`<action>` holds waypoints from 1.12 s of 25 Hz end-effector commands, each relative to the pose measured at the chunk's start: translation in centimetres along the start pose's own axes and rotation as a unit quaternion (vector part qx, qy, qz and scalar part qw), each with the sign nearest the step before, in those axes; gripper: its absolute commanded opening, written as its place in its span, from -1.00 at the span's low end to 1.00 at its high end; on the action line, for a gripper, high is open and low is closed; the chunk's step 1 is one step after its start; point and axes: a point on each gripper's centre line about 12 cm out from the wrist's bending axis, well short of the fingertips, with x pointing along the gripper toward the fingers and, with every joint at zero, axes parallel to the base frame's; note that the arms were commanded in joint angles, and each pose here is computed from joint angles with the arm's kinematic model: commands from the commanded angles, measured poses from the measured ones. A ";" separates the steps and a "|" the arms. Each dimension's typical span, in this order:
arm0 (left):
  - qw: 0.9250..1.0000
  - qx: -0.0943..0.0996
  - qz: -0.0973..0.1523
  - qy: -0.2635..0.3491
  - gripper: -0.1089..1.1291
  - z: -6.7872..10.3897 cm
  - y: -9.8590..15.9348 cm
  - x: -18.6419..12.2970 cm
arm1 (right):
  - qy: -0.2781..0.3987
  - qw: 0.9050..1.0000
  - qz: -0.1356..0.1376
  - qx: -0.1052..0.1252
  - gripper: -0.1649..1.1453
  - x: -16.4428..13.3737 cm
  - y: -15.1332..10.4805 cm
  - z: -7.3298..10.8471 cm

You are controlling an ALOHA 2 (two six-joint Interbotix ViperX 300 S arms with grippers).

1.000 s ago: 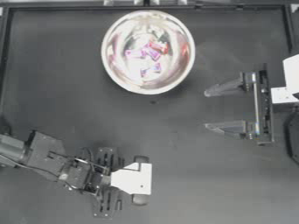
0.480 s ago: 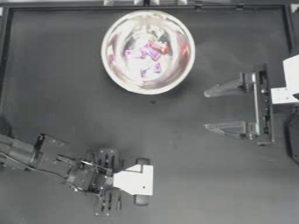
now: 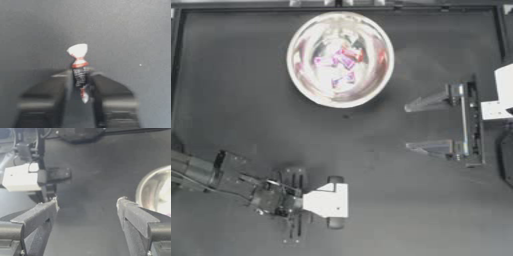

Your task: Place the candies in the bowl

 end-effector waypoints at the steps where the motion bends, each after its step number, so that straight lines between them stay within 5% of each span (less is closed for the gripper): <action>1: 1.000 -0.004 -0.008 -0.021 -0.03 0.9 -0.2 -0.8 | -0.015 1.000 0.004 -0.001 0.77 -0.1 0.2 1.0; 10: 0.999 -0.008 -0.015 -0.029 -0.26 1.2 -0.4 -1.6 | -0.015 1.000 0.004 -0.002 0.77 -0.1 0.2 1.0; 17: 0.996 0.009 -0.023 -0.085 -0.27 2.2 -0.3 -6.1 | -0.014 1.000 0.004 -0.001 0.77 -0.1 0.2 0.9; 23: 0.989 0.012 0.003 -0.145 -0.27 2.8 2.8 -10.8 | -0.013 1.000 0.004 0.001 0.77 -0.1 0.2 0.8; 28: 0.982 0.004 0.050 -0.182 -0.27 2.8 7.0 -13.8 | -0.013 1.000 0.003 0.001 0.77 -0.1 0.1 0.8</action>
